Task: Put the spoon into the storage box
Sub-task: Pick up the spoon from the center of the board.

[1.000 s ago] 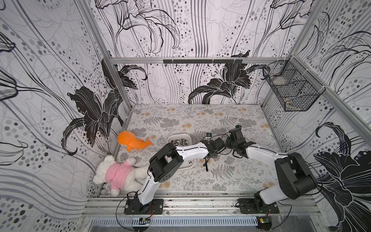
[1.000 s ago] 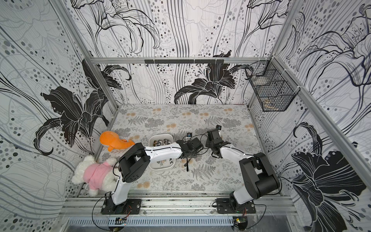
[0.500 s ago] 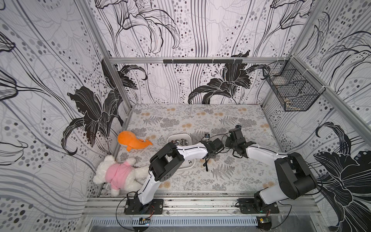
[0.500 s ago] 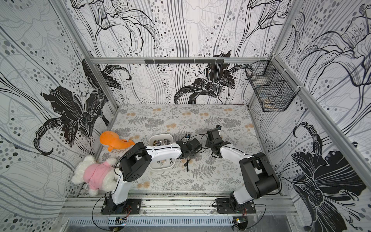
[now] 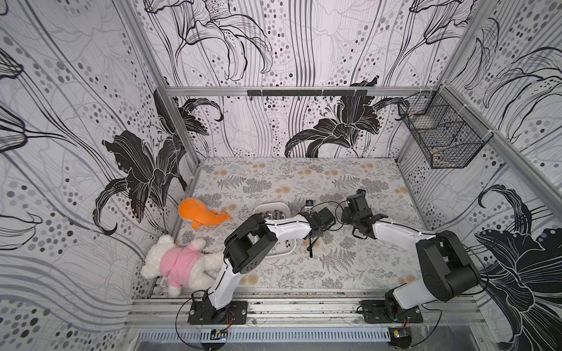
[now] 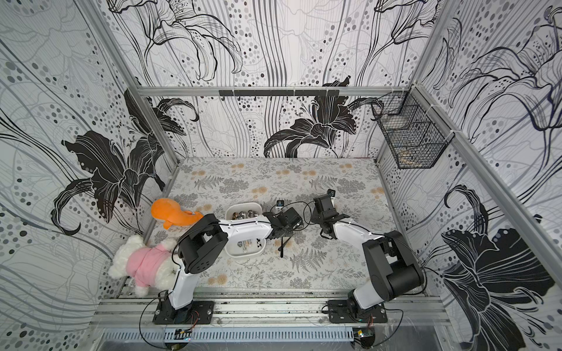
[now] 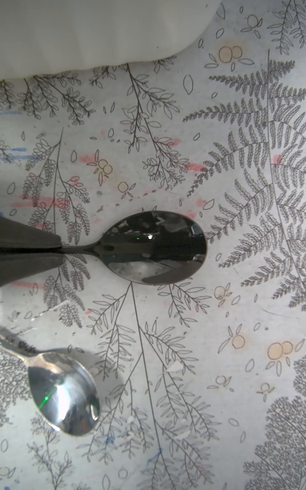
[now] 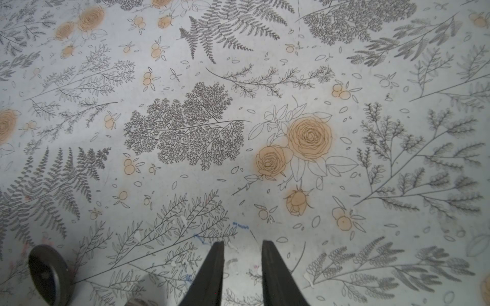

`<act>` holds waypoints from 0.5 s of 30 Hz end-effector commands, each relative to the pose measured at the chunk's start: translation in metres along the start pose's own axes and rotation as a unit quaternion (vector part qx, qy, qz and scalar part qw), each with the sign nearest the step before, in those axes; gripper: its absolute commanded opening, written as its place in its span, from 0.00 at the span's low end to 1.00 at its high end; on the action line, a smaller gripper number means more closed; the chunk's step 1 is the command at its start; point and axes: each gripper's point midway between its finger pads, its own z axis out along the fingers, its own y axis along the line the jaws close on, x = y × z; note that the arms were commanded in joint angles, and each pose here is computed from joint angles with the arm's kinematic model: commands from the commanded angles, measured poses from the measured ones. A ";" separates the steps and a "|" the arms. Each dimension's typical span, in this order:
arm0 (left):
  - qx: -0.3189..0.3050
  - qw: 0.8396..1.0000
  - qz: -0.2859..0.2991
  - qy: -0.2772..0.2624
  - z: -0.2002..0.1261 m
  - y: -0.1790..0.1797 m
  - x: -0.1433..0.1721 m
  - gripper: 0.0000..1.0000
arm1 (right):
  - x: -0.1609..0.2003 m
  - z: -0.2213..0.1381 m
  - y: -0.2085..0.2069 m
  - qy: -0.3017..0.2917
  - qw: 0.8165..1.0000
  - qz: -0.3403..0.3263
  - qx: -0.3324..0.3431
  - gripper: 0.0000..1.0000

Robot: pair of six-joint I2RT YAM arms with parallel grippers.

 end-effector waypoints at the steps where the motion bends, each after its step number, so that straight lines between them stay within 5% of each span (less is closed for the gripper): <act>1: -0.026 0.999 0.018 0.023 0.006 0.020 0.014 0.00 | -0.002 -0.001 0.002 -0.002 1.000 0.006 -0.002 0.29; 15: 0.029 0.999 0.004 -0.027 -0.028 -0.002 -0.021 0.00 | -0.003 -0.002 0.001 -0.003 1.000 0.006 -0.001 0.29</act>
